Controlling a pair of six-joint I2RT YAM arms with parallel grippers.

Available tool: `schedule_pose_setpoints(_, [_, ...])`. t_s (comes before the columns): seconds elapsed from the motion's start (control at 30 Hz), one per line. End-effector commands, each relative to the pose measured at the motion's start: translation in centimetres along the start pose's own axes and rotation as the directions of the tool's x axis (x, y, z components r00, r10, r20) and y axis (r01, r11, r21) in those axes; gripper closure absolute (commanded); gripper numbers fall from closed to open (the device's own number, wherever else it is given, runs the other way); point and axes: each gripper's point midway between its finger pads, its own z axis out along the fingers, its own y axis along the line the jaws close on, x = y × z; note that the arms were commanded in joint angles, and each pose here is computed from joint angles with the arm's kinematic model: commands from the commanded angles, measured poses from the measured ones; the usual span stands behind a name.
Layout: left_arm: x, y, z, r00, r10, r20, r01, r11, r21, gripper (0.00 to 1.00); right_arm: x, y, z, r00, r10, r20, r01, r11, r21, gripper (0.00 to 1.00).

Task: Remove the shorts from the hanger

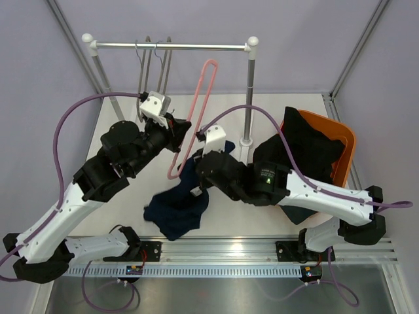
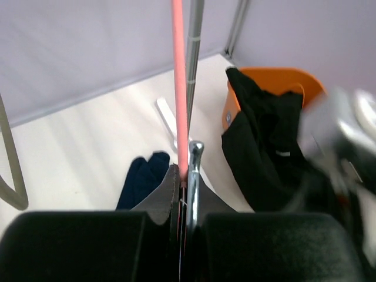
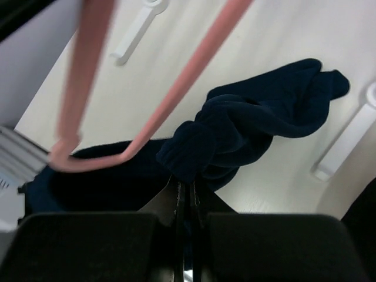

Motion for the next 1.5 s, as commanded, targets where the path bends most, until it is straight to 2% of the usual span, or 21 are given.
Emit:
schedule_pose_setpoints(0.0, [-6.8,0.4,0.5,0.968,-0.075,0.238,0.089,0.995,-0.05,1.0,-1.6,0.9,-3.3,0.997,0.017,0.075,-0.016,1.0,-0.017,1.0])
schedule_pose_setpoints(0.1, [-9.4,0.3,1.0,0.959,-0.062,0.275,0.082,0.994,-0.065,1.0,-1.8,0.7,-4.4,0.997,-0.004,0.076,0.005,1.0,-0.011,1.0])
schedule_pose_setpoints(0.23, [-11.5,0.1,1.3,0.965,-0.037,0.26,0.059,0.995,-0.08,1.0,-5.3,-2.6,-6.4,0.985,-0.034,0.168,0.014,0.992,0.123,1.0])
schedule_pose_setpoints(0.37, [-11.0,0.3,0.9,0.973,-0.025,0.231,0.047,0.995,-0.09,1.0,-10.2,-7.5,-8.7,0.966,-0.077,0.246,0.006,0.961,0.276,1.0])
schedule_pose_setpoints(0.4, [-10.8,0.3,0.7,0.974,-0.023,0.223,0.044,0.995,-0.089,1.0,-12.5,-10.4,-9.9,0.952,-0.052,0.3,-0.057,0.938,0.343,1.0])
schedule_pose_setpoints(0.47, [-10.0,0.5,0.4,0.981,-0.009,0.192,0.026,0.996,-0.089,1.0,-14.8,-13.8,-11.6,0.937,-0.058,0.345,-0.096,0.906,0.412,1.0])
schedule_pose_setpoints(0.57, [-8.9,0.5,0.1,0.99,0.015,0.14,-0.002,0.996,-0.087,1.0,-19.5,-19.1,-16.7,0.867,-0.054,0.496,-0.224,0.846,0.484,1.0])
schedule_pose_setpoints(0.6, [-8.4,0.5,0.1,0.993,0.02,0.117,-0.01,0.996,-0.083,1.0,-20.9,-21.4,-19.8,0.826,-0.054,0.562,-0.302,0.799,0.52,1.0])
schedule_pose_setpoints(0.63, [-8.4,0.4,0.1,0.993,0.019,0.116,-0.009,0.997,-0.08,1.0,-21.6,-22.2,-21.3,0.808,-0.075,0.584,-0.323,0.773,0.546,1.0])
schedule_pose_setpoints(0.67, [-7.8,0.5,-0.1,0.995,0.023,0.1,-0.015,0.997,-0.08,1.0,-23.1,-23.9,-24.4,0.77,-0.121,0.626,-0.383,0.698,0.606,1.0])
schedule_pose_setpoints(0.73, [-7.0,0.4,-0.2,0.996,0.022,0.081,-0.017,0.998,-0.068,1.0,-23.7,-25.6,-27.9,0.722,-0.146,0.676,-0.446,0.648,0.617,1.0])
schedule_pose_setpoints(0.77, [-6.5,0.4,-0.3,0.997,0.023,0.07,-0.019,0.998,-0.065,1.0,-24.9,-26.5,-30.9,0.634,-0.121,0.764,-0.54,0.637,0.55,1.0])
schedule_pose_setpoints(0.8, [-6.2,0.4,-0.4,0.998,0.023,0.064,-0.019,0.998,-0.06,1.0,-24.7,-27.3,-32.8,0.596,-0.103,0.797,-0.577,0.636,0.513,1.0])
schedule_pose_setpoints(0.97, [-4.7,0.4,-0.7,0.999,0.018,0.04,-0.016,0.999,-0.047,1.0,-25.3,-28.8,-37.5,0.501,-0.092,0.861,-0.634,0.638,0.437,1.0])
schedule_pose_setpoints(1.2, [-3.6,0.4,-0.9,1.0,0.015,0.026,-0.014,0.999,-0.04,1.0,-25.7,-29.0,-38.0,0.511,-0.136,0.849,-0.624,0.621,0.475,1.0])
schedule_pose_setpoints(1.33, [-3.3,0.4,-0.9,1.0,0.014,0.021,-0.013,0.999,-0.038,1.0,-25.4,-28.1,-35.7,0.56,-0.137,0.817,-0.572,0.65,0.501,1.0])
schedule_pose_setpoints(1.47, [-3.0,0.3,-0.9,1.0,0.013,0.011,-0.013,0.999,-0.031,1.0,-25.7,-27.4,-33.8,0.595,-0.17,0.785,-0.535,0.645,0.545,1.0])
